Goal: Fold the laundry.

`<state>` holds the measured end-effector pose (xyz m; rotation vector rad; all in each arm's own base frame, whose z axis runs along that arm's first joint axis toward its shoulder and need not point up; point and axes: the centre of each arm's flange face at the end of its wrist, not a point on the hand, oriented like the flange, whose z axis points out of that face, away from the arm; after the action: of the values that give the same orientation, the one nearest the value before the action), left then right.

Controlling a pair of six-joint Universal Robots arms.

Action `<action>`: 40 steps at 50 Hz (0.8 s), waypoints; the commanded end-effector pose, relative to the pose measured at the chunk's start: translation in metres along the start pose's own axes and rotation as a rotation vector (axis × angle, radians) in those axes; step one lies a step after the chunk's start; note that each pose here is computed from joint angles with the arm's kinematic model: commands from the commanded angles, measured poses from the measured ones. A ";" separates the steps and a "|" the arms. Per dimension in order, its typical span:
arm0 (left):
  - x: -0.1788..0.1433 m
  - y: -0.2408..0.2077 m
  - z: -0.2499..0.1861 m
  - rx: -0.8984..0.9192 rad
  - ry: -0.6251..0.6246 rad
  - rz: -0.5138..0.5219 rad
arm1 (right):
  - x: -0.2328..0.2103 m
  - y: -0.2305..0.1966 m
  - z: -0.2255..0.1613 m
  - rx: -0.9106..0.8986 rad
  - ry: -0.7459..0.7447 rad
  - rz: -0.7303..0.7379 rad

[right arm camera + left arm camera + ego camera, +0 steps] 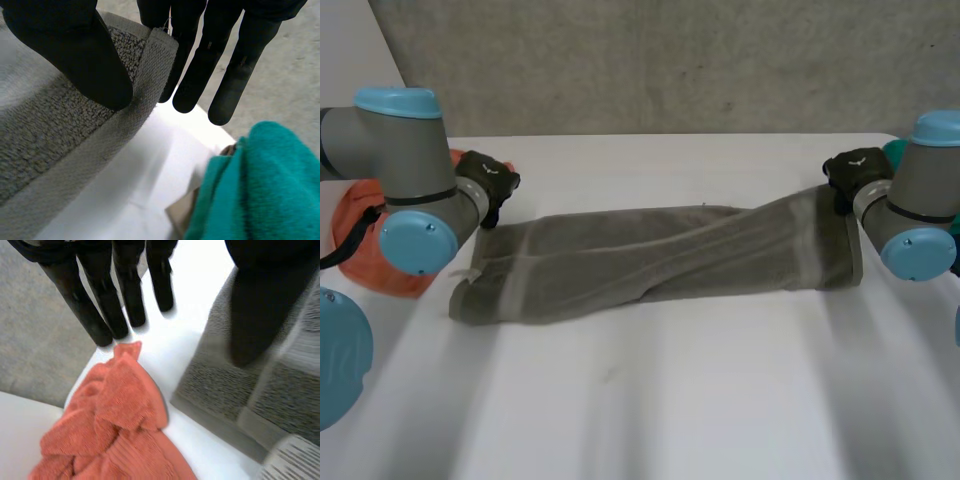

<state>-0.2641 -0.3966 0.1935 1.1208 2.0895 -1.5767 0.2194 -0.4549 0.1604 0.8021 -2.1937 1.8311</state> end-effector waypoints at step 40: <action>0.021 0.033 -0.004 -0.102 0.134 -0.199 | -0.012 0.000 -0.045 0.018 -0.117 -0.072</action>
<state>-0.2510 -0.3780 0.1453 1.0774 2.4614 -1.4360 0.2172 -0.4072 0.1592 0.9976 -2.2253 1.7871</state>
